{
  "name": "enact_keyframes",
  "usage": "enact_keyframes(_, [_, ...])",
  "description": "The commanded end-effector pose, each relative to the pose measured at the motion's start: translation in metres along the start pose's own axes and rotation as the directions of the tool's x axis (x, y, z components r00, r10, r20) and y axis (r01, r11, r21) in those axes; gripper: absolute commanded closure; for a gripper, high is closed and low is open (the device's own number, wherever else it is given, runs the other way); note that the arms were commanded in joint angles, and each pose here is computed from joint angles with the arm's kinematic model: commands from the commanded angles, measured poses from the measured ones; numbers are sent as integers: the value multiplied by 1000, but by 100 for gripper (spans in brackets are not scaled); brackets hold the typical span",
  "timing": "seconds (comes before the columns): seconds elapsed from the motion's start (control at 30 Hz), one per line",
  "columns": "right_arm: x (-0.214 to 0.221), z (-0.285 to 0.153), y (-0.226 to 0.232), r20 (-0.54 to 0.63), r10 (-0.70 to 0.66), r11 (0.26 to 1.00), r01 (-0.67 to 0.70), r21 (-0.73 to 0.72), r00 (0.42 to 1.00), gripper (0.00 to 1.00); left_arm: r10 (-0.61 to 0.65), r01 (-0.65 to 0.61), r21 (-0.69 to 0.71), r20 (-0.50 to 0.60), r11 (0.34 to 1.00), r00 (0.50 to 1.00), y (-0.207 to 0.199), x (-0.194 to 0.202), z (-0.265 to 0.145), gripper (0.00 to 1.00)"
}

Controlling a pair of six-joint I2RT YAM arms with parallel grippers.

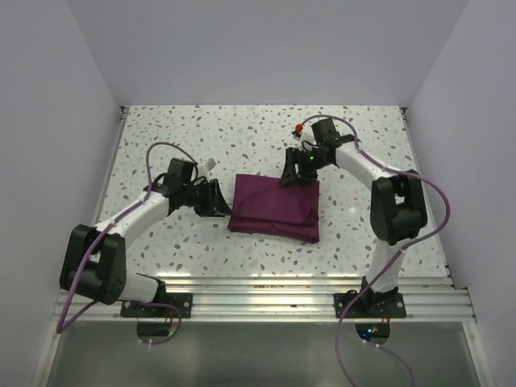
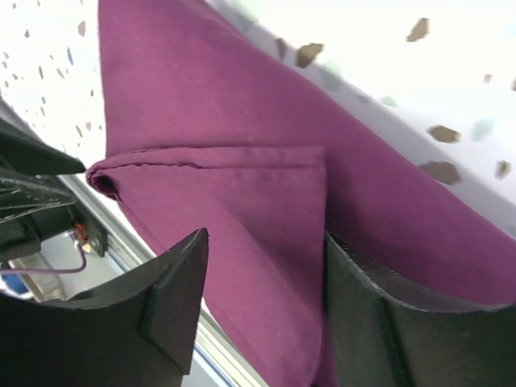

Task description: Prepare the surgical pack

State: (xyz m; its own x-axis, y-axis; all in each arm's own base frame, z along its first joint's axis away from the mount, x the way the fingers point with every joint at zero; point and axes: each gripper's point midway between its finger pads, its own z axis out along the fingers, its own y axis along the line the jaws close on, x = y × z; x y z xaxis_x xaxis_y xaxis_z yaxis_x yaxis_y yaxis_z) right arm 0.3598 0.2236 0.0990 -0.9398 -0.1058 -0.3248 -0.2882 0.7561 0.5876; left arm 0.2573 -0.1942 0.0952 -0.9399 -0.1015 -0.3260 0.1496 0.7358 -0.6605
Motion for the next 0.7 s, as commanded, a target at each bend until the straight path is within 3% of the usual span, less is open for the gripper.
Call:
enact_keyframes(0.0, [-14, 6, 17, 19, -42, 996, 43, -74, 999, 42, 38, -39, 8, 46, 999, 998, -6, -15, -9, 62])
enact_keyframes(0.1, [-14, 10, 32, 13, -62, 991, 63, -114, 998, 50, 25, -25, -1, 59, 1000, 998, -4, -17, -13, 62])
enact_keyframes(0.27, [-7, -4, 68, -3, -67, 980, 65, -188, 998, 79, -31, 38, -56, 120, 998, 992, 10, -29, -27, 64])
enact_keyframes(0.5, [72, -30, 115, -108, -116, 972, 90, -216, 987, 82, -64, 74, -64, 151, 995, 986, 18, -47, -41, 65])
enact_keyframes(0.67, [156, -43, 115, -197, -94, 976, 51, -211, 976, 78, -63, 73, -56, 172, 996, 983, 15, -60, -45, 65])
